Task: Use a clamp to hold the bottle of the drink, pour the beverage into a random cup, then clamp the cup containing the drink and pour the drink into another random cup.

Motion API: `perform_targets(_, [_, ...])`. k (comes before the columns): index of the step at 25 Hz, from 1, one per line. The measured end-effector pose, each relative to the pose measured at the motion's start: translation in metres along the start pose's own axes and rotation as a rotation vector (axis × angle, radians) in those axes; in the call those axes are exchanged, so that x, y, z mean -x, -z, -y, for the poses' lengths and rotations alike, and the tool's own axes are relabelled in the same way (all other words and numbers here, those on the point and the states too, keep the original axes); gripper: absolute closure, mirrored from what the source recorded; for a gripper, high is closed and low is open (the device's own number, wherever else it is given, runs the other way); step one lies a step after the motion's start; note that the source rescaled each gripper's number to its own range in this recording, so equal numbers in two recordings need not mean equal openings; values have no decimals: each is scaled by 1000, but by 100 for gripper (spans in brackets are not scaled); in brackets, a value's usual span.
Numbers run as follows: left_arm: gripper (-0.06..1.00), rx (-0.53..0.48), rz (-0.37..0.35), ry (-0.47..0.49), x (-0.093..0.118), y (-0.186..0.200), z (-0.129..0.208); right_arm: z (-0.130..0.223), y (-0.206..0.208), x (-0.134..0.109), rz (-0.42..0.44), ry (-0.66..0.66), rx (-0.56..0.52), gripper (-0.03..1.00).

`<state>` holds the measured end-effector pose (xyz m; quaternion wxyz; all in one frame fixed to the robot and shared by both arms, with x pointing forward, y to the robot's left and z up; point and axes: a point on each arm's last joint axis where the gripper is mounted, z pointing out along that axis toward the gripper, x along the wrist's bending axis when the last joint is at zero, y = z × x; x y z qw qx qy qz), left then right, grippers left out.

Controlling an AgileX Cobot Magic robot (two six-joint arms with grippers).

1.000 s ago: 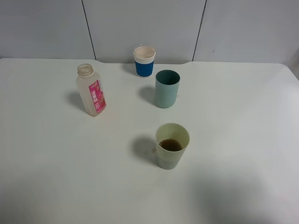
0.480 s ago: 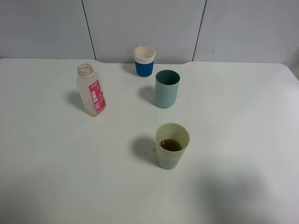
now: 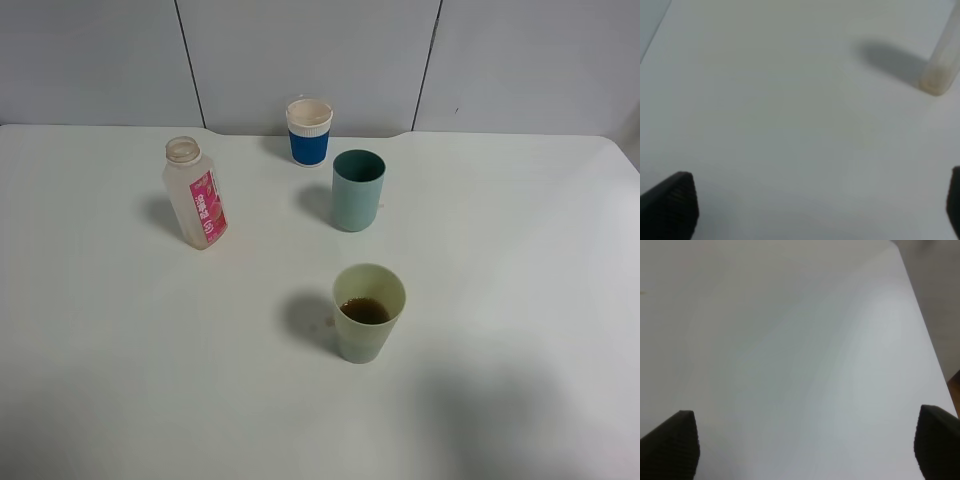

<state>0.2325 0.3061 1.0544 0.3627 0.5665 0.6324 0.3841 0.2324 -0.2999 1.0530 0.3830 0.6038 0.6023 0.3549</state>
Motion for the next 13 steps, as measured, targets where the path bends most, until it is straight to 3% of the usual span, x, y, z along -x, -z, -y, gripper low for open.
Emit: perform_targets(13, [-6, 0, 0, 0, 0, 0, 0, 0, 0, 0, 0, 0, 3, 44])
